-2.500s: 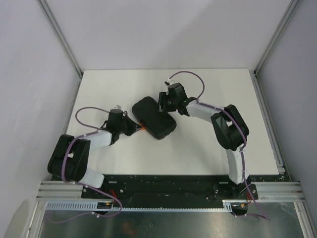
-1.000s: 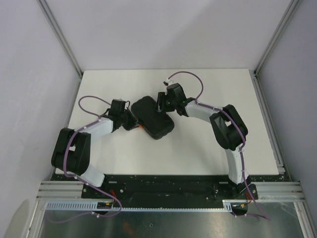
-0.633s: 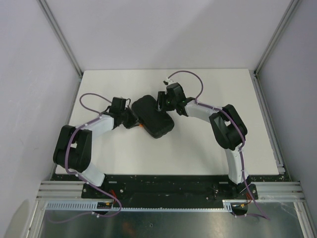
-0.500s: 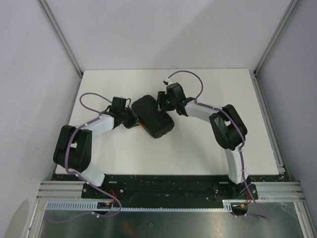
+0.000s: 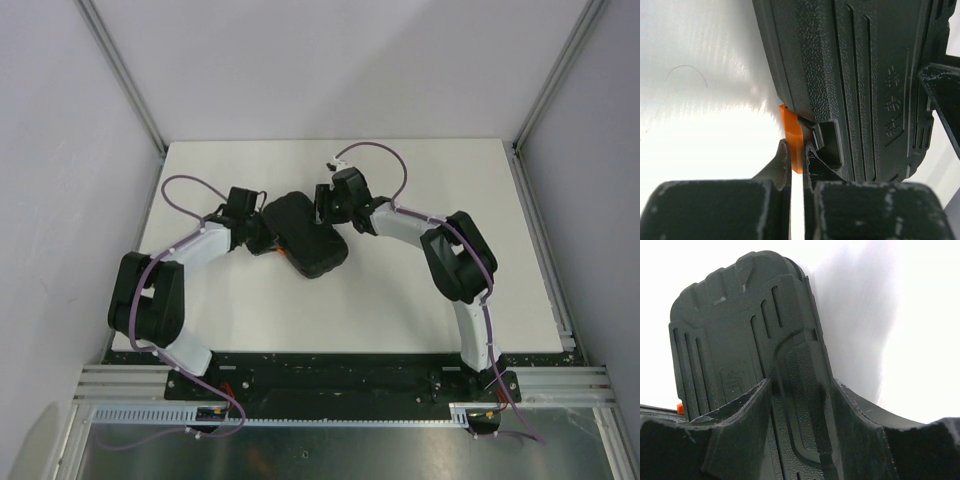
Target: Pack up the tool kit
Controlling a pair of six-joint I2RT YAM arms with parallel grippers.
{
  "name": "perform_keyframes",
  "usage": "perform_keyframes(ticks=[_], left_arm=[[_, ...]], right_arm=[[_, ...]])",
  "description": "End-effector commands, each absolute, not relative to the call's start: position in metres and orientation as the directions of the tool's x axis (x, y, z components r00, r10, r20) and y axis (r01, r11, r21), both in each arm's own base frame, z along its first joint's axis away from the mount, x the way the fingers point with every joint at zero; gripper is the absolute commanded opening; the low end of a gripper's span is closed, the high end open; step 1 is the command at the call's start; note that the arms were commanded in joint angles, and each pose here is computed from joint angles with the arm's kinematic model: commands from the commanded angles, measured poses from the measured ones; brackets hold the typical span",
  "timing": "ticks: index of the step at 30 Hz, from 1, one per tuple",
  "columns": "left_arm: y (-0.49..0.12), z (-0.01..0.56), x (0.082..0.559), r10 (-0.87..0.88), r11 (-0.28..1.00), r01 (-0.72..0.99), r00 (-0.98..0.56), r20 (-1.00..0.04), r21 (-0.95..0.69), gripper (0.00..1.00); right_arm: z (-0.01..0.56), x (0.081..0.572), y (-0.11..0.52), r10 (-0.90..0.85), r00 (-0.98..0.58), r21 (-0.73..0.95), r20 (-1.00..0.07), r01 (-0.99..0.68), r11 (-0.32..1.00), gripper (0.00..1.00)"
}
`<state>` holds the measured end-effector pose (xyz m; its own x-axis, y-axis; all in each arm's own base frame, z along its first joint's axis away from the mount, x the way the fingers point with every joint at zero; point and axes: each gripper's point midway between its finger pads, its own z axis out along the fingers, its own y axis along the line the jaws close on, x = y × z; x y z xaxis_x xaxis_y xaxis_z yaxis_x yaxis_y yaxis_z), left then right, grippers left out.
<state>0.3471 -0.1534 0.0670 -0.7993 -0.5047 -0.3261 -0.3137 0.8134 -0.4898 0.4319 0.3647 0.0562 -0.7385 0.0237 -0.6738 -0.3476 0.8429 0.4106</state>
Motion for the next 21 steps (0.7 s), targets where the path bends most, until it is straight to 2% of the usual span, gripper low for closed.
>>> perform_keyframes(ticks=[1, 8, 13, 21], left_arm=[[-0.207, 0.180, 0.395, -0.432, 0.744, 0.047, -0.727, -0.533, -0.667, 0.00], [-0.197, 0.155, 0.382, -0.383, 0.797, 0.052, -0.727, -0.569, -0.602, 0.00], [-0.181, 0.141, 0.380, -0.347, 0.847, 0.066, -0.684, -0.642, -0.528, 0.00], [-0.176, 0.148, 0.388, -0.356, 0.864, 0.059, -0.632, -0.688, -0.501, 0.00]], right_arm=[[-0.102, 0.278, 0.297, -0.337, -0.931, 0.164, -0.142, -0.358, 0.919, 0.54], [-0.099, 0.274, 0.304, -0.372, -0.917, 0.187, -0.145, -0.394, 0.900, 0.62], [-0.104, 0.268, 0.306, -0.393, -0.913, 0.197, -0.112, -0.408, 0.891, 0.68], [-0.112, 0.261, 0.305, -0.409, -0.910, 0.185, -0.065, -0.414, 0.891, 0.66]])
